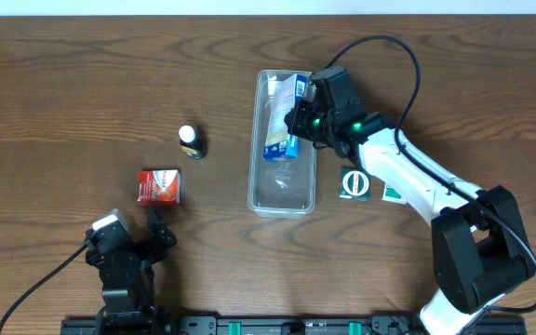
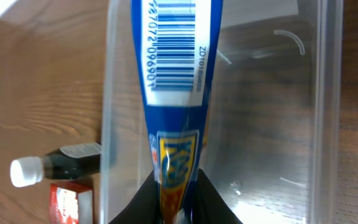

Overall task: Pack container
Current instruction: 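Lift the blue box and carry it over the clear container, then lower the blue box flat into the container and release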

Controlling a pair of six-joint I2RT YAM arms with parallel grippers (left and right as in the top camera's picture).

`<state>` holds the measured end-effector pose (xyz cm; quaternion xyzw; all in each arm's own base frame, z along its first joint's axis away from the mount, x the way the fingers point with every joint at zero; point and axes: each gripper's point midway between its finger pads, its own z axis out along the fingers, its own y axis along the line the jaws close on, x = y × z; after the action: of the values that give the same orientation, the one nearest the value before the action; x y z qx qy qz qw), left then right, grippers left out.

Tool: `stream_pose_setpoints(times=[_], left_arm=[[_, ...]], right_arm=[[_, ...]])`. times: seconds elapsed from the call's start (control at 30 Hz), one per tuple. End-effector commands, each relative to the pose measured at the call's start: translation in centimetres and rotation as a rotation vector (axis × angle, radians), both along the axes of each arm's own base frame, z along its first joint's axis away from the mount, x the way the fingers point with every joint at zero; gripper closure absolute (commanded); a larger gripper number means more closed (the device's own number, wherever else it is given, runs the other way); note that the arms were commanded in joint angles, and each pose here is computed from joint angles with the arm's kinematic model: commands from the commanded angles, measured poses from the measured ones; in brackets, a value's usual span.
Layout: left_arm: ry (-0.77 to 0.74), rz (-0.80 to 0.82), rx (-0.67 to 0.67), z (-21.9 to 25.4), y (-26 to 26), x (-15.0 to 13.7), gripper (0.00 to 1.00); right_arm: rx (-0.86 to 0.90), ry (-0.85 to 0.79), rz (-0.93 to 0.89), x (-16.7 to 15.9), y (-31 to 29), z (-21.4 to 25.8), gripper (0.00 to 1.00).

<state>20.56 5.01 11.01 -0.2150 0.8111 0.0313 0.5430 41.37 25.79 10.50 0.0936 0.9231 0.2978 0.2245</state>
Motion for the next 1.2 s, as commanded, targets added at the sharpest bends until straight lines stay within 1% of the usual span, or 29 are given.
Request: stream_pose_setpoints(times=[0.0,0.17,0.27,0.4,0.47,0.57,0.73,0.87,0.9,0.93,0.97,1.17], left_arm=[[0.018,-0.001,0.018,-0.7,0.1,-0.1,0.02],[0.018,-0.001,0.018,-0.7,0.1,-0.1,0.02],[0.018,-0.001,0.018,-0.7,0.1,-0.1,0.02],[0.018,-0.001,0.018,-0.7,0.1,-0.1,0.02],[0.018,-0.001,0.017,-0.7,0.1,-0.1,0.02],[0.018,-0.001,0.018,-0.7,0.1,-0.1,0.02],[0.018,-0.001,0.018,-0.7,0.1,-0.1,0.02],[0.018,-0.001,0.018,-0.7,0.1,-0.1,0.02],[0.018,-0.001,0.018,-0.7,0.1,-0.1,0.02],[0.019,-0.001,0.018,-0.7,0.1,-0.1,0.02],[0.018,-0.001,0.018,-0.7,0.1,-0.1,0.02],[0.018,-0.001,0.018,-0.7,0.1,-0.1,0.02]], right_arm=[[-0.008,-0.035,0.059,0.0,0.7,0.6,0.87],[-0.021,-0.066,0.134,-0.3,1.1,0.7,0.87],[-0.025,-0.067,0.143,-0.4,1.1,0.6,0.91],[-0.029,-0.058,0.147,-0.7,1.3,0.5,0.92],[-0.021,-0.044,0.128,-0.7,1.3,0.4,0.93],[-0.002,-0.006,0.046,-0.5,1.2,0.2,0.92],[-0.007,0.004,0.0,-0.5,1.2,0.1,0.91],[-0.022,-0.003,-0.003,-0.6,1.4,0.0,0.86],[-0.026,-0.004,-0.004,-0.6,1.4,-0.1,0.81],[-0.031,-0.007,-0.007,-0.6,1.3,-0.1,0.7],[-0.038,-0.012,-0.009,-0.5,1.2,-0.1,0.66],[-0.062,-0.086,0.033,0.4,0.5,1.0,0.6]])
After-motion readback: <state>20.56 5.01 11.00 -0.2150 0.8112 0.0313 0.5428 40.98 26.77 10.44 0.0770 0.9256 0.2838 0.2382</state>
